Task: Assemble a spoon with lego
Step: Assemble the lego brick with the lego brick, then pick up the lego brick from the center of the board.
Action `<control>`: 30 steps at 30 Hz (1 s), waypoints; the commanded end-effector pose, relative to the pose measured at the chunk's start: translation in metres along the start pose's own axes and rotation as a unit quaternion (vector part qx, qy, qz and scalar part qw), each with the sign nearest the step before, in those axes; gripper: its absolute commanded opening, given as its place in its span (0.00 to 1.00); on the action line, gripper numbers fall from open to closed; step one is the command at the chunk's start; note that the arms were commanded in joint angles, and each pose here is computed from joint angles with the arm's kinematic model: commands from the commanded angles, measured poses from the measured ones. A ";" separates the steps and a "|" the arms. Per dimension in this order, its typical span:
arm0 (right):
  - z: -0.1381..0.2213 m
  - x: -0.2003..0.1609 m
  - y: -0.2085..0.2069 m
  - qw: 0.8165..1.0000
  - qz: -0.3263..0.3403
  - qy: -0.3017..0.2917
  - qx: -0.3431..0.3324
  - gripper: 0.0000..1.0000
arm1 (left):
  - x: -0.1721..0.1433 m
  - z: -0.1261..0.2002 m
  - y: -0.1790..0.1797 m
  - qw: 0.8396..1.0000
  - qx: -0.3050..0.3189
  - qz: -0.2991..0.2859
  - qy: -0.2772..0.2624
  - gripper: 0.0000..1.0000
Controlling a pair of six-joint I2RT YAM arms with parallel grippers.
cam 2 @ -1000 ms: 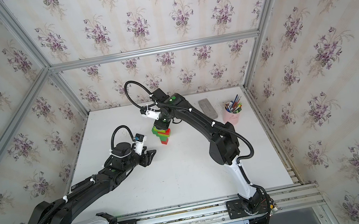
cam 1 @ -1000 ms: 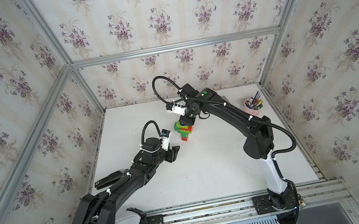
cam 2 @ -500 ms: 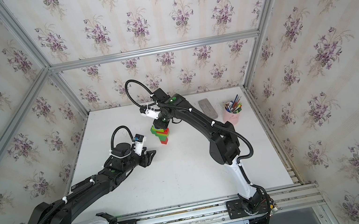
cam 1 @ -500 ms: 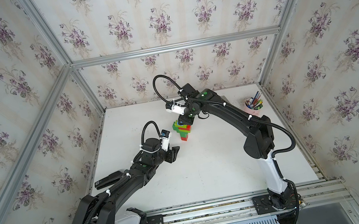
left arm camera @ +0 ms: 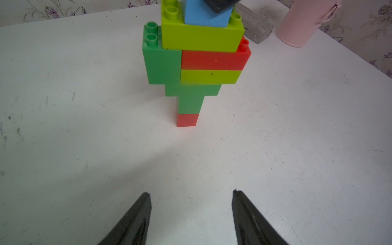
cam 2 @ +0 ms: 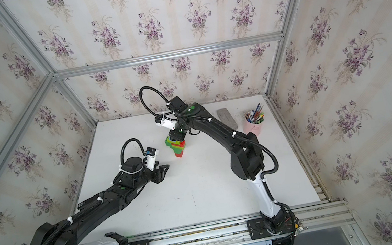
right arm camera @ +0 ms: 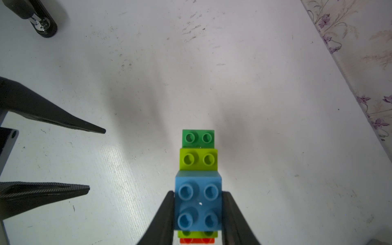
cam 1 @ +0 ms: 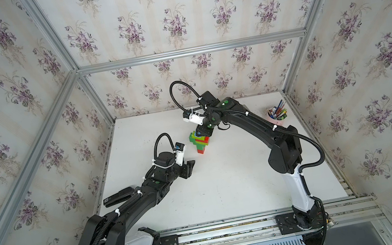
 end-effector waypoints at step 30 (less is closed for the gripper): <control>-0.024 -0.016 0.001 0.998 -0.020 0.055 0.002 0.43 | 0.002 0.003 0.003 1.000 0.011 0.012 -0.006 0.63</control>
Point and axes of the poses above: each gripper's point midway between its finger pads, its own z axis back along the fingers, its own y axis along the line the jaws close on, x = y × z, the point moved 1 cm from there along z, back along the fingers, and after that the axes turned 1 degree about z, right-handed, at the moved point
